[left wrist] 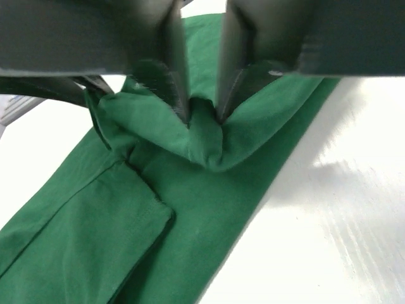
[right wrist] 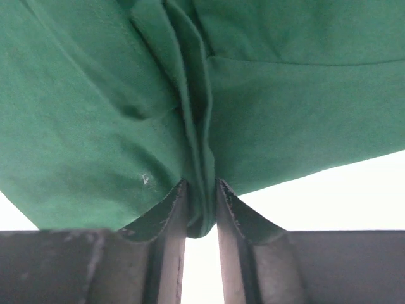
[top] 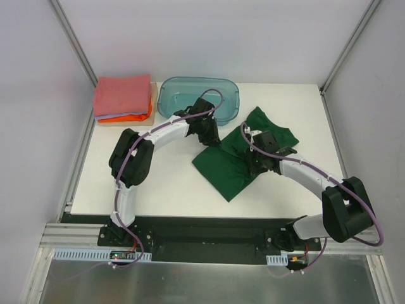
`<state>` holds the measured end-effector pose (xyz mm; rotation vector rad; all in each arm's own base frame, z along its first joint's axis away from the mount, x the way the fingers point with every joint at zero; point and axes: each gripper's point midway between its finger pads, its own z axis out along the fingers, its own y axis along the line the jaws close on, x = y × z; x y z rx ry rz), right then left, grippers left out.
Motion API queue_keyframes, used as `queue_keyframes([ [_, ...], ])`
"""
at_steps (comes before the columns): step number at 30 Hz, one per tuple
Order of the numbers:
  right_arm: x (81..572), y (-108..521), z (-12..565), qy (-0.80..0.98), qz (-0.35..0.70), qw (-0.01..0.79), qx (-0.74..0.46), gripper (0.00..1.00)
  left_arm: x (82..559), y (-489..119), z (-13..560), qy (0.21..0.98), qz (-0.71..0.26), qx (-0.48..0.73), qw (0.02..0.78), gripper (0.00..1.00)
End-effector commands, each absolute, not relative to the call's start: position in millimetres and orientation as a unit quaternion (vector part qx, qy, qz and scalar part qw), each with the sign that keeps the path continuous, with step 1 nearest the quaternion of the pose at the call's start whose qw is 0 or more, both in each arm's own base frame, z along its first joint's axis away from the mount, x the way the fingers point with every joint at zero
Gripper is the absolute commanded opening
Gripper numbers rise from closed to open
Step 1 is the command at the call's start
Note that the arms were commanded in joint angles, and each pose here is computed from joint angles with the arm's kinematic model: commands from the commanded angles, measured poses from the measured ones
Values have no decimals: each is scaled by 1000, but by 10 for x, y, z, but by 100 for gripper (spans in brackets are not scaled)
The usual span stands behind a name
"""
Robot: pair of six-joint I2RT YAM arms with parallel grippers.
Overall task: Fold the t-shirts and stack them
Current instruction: Fold the folded rectangular tshirt in 1/3 of the way
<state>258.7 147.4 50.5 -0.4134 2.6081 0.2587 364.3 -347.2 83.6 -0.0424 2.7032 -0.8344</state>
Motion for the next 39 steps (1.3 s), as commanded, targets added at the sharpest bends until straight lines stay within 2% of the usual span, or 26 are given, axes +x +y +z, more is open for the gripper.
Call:
queue_keyframes([
  [1,2735,1311,601,955,48,260,-131,32,3777,-3435,914,940,-293,5,175,34],
  [2,2768,1241,638,956,29,266,-121,35,3770,-3428,948,939,-293,8,177,45],
  [3,2810,1185,697,956,12,273,-108,36,3762,-3422,993,938,-295,13,181,50],
  [4,2826,1147,758,955,1,277,-106,45,3734,-3419,1055,936,-299,21,182,54],
  [5,2838,1144,830,954,-1,282,-106,62,3701,-3409,1152,933,-305,31,187,63],
  [6,2849,1143,897,952,0,288,-103,69,3649,-3391,1229,931,-309,38,191,76],
  [7,2848,1163,967,950,8,296,-103,71,3598,-3352,1357,927,-313,42,201,90],
  [8,2828,1203,1028,948,23,300,-106,79,3535,-3293,1458,925,-313,43,212,99],
  [9,2800,1237,1111,944,37,310,-107,95,3472,-3206,1493,925,-306,43,221,99],
  [12,2703,1458,1281,929,110,330,-125,96,3301,-2880,1607,926,-273,21,259,99],
  [15,2526,1897,1404,900,237,324,-173,96,3124,-2553,1584,929,-246,-12,277,99],
  [19,2444,2374,1381,875,320,291,-215,96,2880,-2172,1314,938,-227,-60,256,99],
  [25,2885,2644,992,904,267,252,-218,96,2740,-1917,1063,942,-221,-98,234,99],
  [29,3417,2639,817,919,223,275,-172,96,2717,-1903,957,944,-221,-100,225,99],
  [34,3981,2317,609,936,155,294,-120,96,2729,-1927,893,945,-228,-99,212,99],
  [39,3984,2259,801,926,162,309,-147,96,2767,-2000,879,945,-243,-93,198,99],
])
